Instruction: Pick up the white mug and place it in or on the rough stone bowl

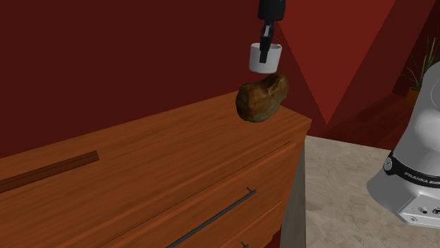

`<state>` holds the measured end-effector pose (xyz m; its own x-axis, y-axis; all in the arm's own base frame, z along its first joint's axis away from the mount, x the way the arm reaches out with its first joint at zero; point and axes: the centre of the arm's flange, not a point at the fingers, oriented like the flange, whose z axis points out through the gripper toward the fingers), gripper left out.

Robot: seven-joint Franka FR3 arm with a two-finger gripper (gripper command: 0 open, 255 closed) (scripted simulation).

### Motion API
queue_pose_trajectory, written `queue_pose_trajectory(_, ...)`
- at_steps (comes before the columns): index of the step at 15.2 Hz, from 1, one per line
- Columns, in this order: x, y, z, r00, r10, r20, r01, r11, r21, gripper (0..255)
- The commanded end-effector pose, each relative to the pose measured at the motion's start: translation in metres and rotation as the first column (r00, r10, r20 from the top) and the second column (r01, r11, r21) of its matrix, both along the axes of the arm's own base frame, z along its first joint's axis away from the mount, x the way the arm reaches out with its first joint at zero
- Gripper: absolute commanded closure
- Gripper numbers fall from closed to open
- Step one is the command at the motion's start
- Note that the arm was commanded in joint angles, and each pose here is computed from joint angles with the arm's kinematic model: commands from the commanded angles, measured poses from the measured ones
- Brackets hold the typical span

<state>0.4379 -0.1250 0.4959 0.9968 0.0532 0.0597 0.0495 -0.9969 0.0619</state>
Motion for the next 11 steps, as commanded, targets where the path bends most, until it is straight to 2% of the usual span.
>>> queue_pose_trajectory(1, 0.0004, 0.0001, -0.0059, 1.000, 0.000, 0.001, 0.000, 1.000, 0.000, 255)
queue_pose_trajectory(8, 0.0005, 0.0001, -0.0059, 1.000, 0.000, 0.001, 0.000, 1.000, 0.000, 255)
queue_pose_trajectory(9, 0.0005, 0.0001, -0.0059, 1.000, 0.000, 0.001, 0.000, 1.000, 0.000, 0)
queue_pose_trajectory(11, 0.0005, 0.0001, -0.0059, 1.000, 0.000, 0.001, 0.000, 1.000, 0.000, 0)
